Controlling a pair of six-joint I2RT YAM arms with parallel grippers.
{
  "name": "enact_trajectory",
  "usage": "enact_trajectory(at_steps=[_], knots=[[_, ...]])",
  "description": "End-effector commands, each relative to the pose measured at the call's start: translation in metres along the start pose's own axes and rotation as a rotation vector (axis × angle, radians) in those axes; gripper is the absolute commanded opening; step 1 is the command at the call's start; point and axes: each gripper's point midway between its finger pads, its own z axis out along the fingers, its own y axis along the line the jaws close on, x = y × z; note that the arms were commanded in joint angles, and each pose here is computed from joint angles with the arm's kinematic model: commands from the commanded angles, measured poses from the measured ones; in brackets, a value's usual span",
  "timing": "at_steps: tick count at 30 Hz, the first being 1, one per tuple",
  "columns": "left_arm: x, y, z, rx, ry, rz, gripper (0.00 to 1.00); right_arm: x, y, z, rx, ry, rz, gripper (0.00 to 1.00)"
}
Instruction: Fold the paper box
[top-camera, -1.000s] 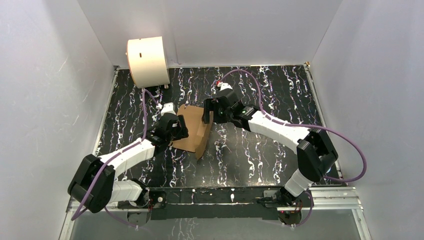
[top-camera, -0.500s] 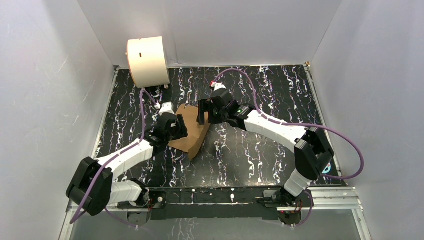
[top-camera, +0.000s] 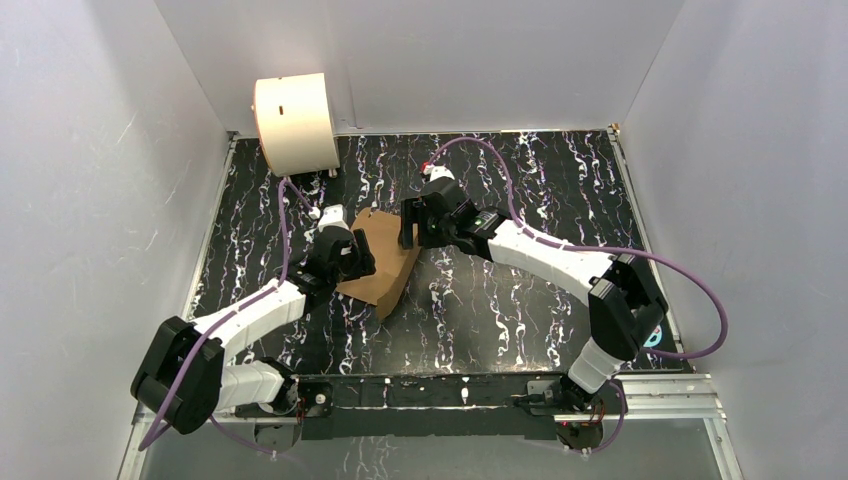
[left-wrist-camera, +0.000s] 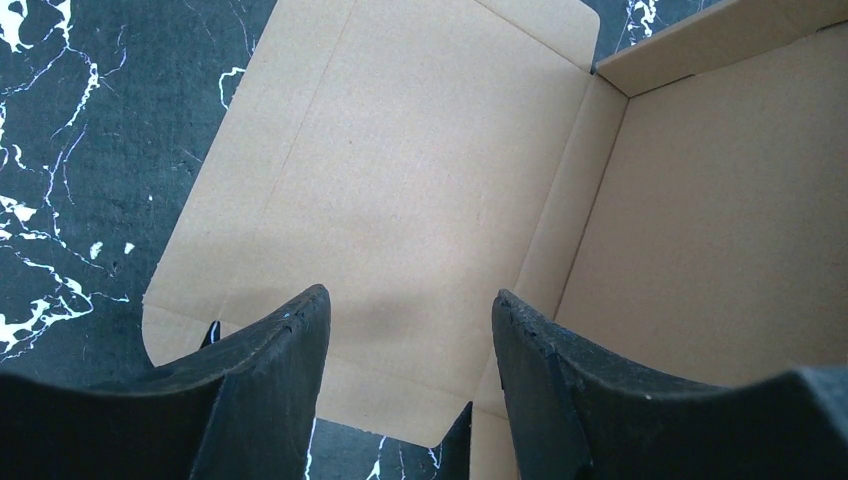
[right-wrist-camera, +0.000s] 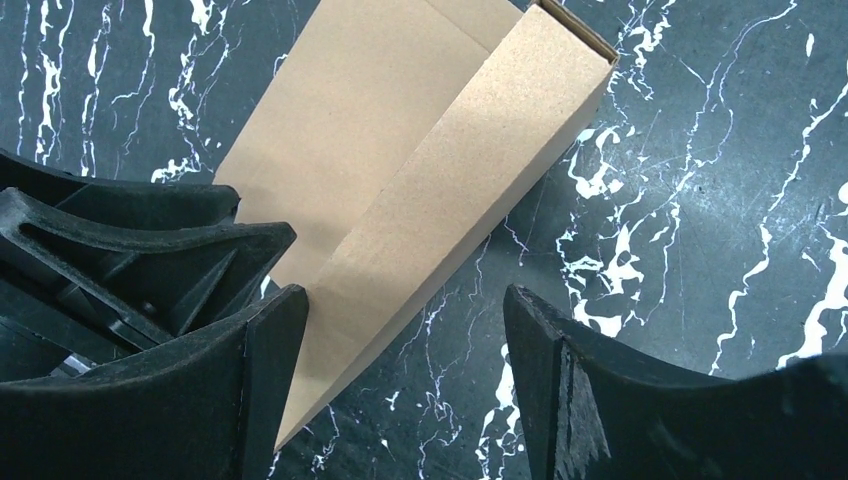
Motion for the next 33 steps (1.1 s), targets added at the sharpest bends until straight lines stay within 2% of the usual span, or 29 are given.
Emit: enact_trajectory(at_steps=[1,11,13,18,24,30,33], knots=[[-0.003,0.002,-0.005,0.001,-0.009,-0.006,0.59,-0.027,0.022,0.002,-0.055,-0.067,0.014,0.80],[-0.002,0.001,-0.005,0.008,-0.004,-0.009,0.59,-0.029,0.023,0.010,-0.031,-0.071,0.024,0.83],[-0.003,0.000,-0.006,0.015,-0.005,-0.011,0.59,-0.027,0.020,0.011,-0.019,-0.071,0.014,0.80],[-0.008,-0.001,-0.012,0.022,-0.023,-0.014,0.59,-0.030,0.021,0.008,-0.027,-0.067,-0.054,0.60],[-0.014,-0.007,-0.023,0.061,-0.039,-0.028,0.59,-0.037,0.021,0.000,-0.078,-0.037,-0.221,0.48],[-0.010,-0.021,-0.030,0.152,-0.026,-0.038,0.59,-0.041,0.028,0.003,-0.196,-0.008,-0.395,0.44],[-0.004,-0.028,-0.032,0.206,-0.005,-0.028,0.59,-0.043,0.030,0.001,-0.239,-0.002,-0.453,0.48]])
